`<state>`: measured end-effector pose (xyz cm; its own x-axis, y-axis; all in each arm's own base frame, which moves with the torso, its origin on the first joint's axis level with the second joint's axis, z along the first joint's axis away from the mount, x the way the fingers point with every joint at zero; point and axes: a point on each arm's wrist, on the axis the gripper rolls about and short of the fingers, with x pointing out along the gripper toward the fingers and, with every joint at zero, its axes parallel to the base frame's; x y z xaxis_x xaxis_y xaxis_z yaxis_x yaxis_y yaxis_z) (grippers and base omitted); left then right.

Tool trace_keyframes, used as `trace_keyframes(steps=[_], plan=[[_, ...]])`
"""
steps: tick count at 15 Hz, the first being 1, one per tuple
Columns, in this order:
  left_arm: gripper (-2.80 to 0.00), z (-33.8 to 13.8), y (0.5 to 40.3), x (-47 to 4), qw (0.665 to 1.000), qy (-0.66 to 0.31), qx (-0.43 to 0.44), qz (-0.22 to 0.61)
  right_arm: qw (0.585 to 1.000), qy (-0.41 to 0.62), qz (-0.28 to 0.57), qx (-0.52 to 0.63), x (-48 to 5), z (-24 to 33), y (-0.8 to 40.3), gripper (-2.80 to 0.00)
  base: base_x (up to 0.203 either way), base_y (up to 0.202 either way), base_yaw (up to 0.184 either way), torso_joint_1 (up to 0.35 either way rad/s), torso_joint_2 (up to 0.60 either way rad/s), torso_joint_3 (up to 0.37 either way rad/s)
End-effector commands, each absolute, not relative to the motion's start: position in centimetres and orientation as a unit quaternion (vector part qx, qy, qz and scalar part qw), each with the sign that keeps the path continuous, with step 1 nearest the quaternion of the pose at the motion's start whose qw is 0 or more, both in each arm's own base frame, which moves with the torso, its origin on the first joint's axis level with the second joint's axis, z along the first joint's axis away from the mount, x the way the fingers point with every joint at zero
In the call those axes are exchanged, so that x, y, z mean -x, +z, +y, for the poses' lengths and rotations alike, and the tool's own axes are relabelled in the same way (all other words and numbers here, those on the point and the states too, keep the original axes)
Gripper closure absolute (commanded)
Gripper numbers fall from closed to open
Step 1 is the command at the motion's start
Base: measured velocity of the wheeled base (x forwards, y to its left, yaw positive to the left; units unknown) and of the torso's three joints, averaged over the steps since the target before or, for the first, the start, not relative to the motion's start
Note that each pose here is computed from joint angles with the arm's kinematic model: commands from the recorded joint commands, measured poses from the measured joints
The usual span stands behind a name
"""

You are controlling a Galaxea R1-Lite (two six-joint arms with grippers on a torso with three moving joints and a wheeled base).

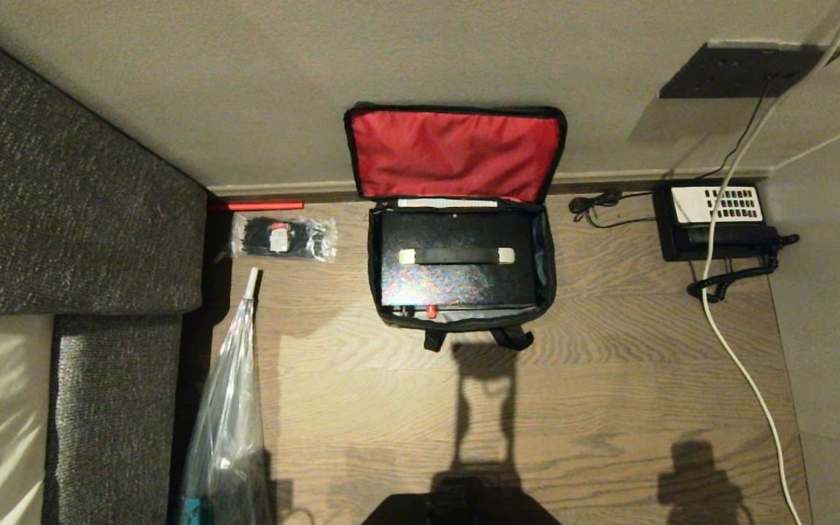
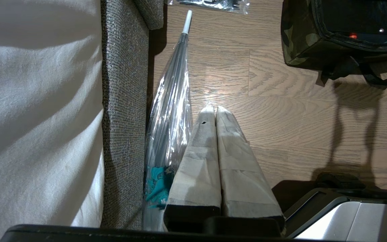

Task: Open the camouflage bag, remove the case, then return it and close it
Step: Grip the handle

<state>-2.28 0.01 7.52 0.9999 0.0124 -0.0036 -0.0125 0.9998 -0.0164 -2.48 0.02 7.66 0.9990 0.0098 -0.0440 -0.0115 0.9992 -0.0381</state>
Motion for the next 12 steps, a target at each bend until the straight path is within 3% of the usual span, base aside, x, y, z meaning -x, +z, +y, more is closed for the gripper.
trace_keyframes(steps=[1,12], plan=[[0.0,0.01,7.43,2.27,1.0,0.007,0.008,0.002,0.999,0.006,0.025,0.02,2.46,0.02,7.63,0.0,0.0,0.0,0.0,0.0,0.0,0.0],[0.0,0.01,7.43,2.27,1.0,0.007,0.008,0.002,1.0,0.006,0.025,0.018,2.46,0.02,7.63,0.0,0.0,0.0,0.0,0.0,0.0,0.0]])
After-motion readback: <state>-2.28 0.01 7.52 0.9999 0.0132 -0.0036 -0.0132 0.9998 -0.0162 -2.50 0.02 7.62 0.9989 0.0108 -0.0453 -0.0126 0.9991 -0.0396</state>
